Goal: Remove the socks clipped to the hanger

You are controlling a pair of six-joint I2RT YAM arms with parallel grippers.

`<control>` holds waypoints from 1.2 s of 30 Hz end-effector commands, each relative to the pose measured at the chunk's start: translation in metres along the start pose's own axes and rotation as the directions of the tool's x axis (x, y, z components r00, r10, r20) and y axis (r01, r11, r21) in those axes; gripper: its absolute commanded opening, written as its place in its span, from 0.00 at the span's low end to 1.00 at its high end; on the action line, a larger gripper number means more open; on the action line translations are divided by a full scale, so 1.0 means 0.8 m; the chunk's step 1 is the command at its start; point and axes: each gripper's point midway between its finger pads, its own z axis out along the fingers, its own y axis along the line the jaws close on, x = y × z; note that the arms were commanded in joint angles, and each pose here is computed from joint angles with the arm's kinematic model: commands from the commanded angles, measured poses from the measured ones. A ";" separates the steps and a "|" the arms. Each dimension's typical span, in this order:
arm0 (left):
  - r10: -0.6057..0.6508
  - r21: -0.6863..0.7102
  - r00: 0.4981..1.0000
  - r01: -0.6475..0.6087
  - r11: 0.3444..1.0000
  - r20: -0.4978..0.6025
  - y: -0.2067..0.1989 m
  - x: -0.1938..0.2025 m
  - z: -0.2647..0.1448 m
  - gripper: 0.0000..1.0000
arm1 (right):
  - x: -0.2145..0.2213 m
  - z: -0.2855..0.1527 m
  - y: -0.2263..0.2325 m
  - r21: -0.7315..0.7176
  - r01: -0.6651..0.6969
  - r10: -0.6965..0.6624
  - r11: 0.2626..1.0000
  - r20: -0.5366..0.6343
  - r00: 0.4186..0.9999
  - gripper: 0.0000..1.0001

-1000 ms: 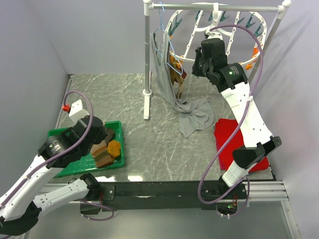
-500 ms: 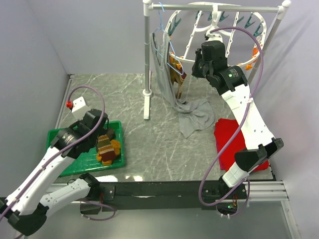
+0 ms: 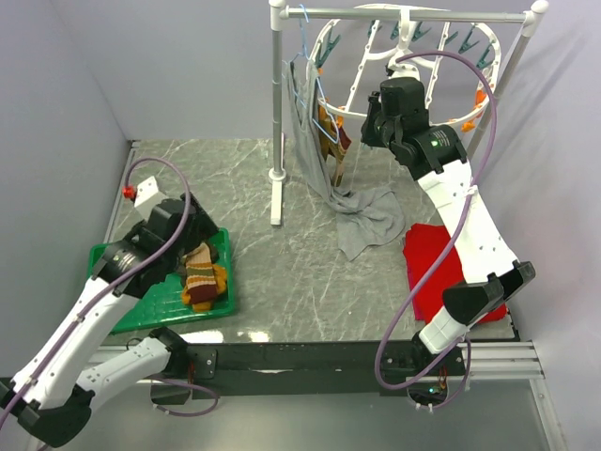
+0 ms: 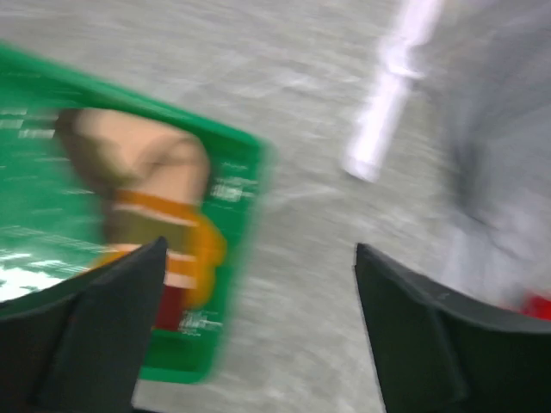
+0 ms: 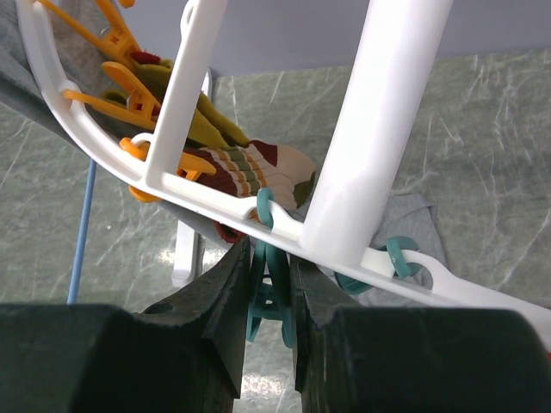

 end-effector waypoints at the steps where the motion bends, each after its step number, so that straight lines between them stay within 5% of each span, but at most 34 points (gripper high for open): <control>1: -0.066 0.560 0.996 0.084 0.824 -0.052 -0.131 -0.019 -0.060 0.86 | -0.008 -0.033 0.007 -0.064 0.002 -0.002 0.998 0.003 1.000 0.07; 4: -0.062 0.819 0.990 0.142 0.556 -0.130 -0.196 0.004 -0.094 0.73 | -0.010 -0.039 0.014 -0.095 -0.005 0.005 0.995 -0.004 1.000 0.08; 6: -0.030 0.838 0.981 0.177 0.516 -0.189 -0.217 0.033 -0.081 0.63 | -0.010 -0.045 0.019 -0.120 -0.011 0.009 0.993 -0.011 1.000 0.08; 8: -0.026 0.863 0.994 0.106 0.494 -0.107 -0.245 0.034 -0.080 0.61 | -0.010 -0.048 0.022 -0.135 -0.014 0.012 0.991 -0.016 1.000 0.09; 10: -0.008 0.846 0.999 0.032 0.532 -0.033 -0.275 0.039 -0.059 0.64 | -0.012 -0.052 0.023 -0.143 -0.019 0.017 0.990 -0.011 1.000 0.08; 18: 0.002 0.867 0.992 -0.108 0.487 0.123 -0.404 0.079 0.001 0.71 | -0.020 -0.067 0.025 -0.173 -0.026 0.027 0.985 0.000 1.000 0.09; 23: -0.010 0.815 0.987 -0.128 0.565 0.162 -0.460 0.085 0.050 0.72 | -0.022 -0.070 0.015 -0.155 -0.025 0.026 0.988 0.006 1.000 0.09; 30: -0.028 0.724 0.978 -0.133 0.676 0.205 -0.495 0.083 0.102 0.76 | -0.018 -0.074 0.001 -0.156 -0.033 0.034 0.987 0.006 0.999 0.09; 36: -0.009 0.697 0.974 -0.157 0.700 0.228 -0.511 0.097 0.129 0.65 | -0.016 -0.082 -0.004 -0.165 -0.035 0.037 0.986 0.010 0.999 0.09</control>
